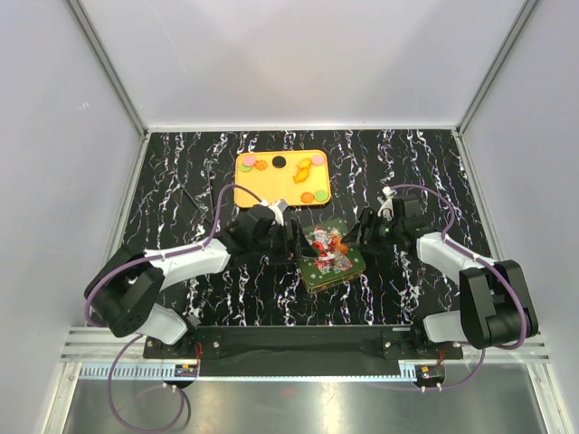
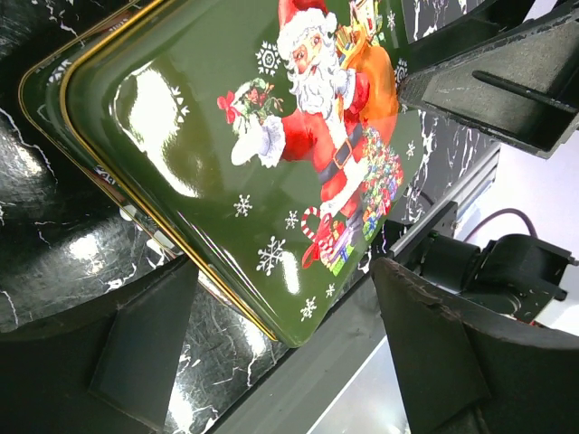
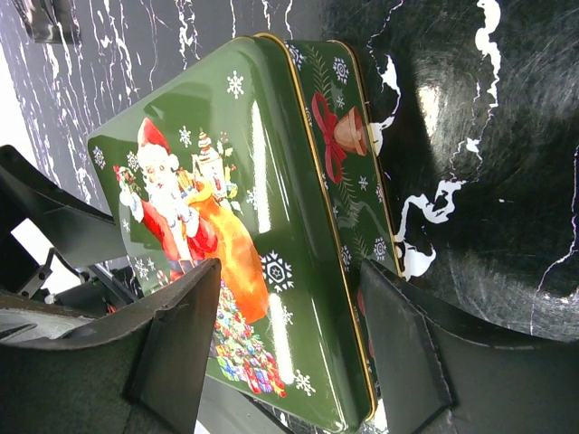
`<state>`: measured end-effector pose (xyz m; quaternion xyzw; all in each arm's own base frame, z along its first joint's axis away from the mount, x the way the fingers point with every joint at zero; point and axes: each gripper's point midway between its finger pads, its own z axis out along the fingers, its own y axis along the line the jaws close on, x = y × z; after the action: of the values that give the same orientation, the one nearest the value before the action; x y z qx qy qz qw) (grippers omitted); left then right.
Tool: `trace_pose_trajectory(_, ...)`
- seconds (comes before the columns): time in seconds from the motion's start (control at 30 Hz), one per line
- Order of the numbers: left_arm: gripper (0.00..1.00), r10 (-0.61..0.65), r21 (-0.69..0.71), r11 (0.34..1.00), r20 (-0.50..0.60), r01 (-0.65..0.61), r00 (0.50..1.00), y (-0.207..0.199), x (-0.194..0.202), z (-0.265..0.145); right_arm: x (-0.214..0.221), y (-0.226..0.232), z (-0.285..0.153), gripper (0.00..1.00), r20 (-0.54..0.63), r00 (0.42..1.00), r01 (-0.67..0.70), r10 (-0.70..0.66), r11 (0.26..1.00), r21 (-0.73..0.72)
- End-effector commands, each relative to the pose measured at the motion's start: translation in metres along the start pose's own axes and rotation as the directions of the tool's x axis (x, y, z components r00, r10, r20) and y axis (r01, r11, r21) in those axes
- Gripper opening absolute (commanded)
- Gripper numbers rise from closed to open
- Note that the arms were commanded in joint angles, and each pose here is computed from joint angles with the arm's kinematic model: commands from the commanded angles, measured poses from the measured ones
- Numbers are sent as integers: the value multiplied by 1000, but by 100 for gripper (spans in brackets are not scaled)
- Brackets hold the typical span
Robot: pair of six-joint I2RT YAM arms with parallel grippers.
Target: Pack the cookies
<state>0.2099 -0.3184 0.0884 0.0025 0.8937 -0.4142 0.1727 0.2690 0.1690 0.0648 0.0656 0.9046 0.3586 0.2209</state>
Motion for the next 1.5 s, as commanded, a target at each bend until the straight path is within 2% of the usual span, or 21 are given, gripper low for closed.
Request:
trace_pose_trajectory(0.0, 82, 15, 131, 991, 27, -18, 1000, -33, -11, -2, -3, 10, -1, 70, 10, 1000, 28, -28, 999, -39)
trace_pose_trajectory(0.17, 81, 8, 148, 989, 17, -10, 1000, -35, -10, 1, -2, 11, 0, 70, 5, 1000, 25, -25, 999, -48)
trace_pose_trajectory(0.23, 77, -4, 149, 989, 7, 3, 1000, -32, -6, 3, -1, 12, 0, 71, 3, 1000, 25, -25, 998, -62)
trace_pose_trajectory(0.47, 54, -16, 175, 984, 5, 15, 1000, -36, -5, 2, 3, 16, 1, 70, -11, 1000, 22, -23, 995, -94)
trace_pose_trajectory(0.73, 52, -14, 157, 987, 8, 13, 1000, -36, -8, 1, 3, 16, -2, 68, 0, 1000, 25, -25, 996, -87)
trace_pose_trajectory(0.83, 51, -18, 138, 990, 6, 17, 1000, -30, -6, 4, 2, 16, -8, 63, 13, 999, 37, -36, 997, -69)
trace_pose_trajectory(0.87, 47, -22, 137, 990, 4, 21, 1000, -30, -6, 5, 1, 17, -9, 63, 18, 999, 45, -44, 997, -68)
trace_pose_trajectory(1.1, 40, -27, 131, 991, 3, 26, 1000, -29, -7, 8, 4, 25, -15, 62, 9, 999, 47, -46, 994, -94)
trace_pose_trajectory(1.3, 37, -19, 129, 991, 9, 17, 1000, -32, -13, 6, 10, 22, -13, 68, -10, 999, 37, -38, 995, -98)
trace_pose_trajectory(1.47, 29, -12, 132, 991, 23, 9, 1000, -36, -20, -1, 12, 15, -10, 75, -15, 1000, 24, -25, 997, -73)
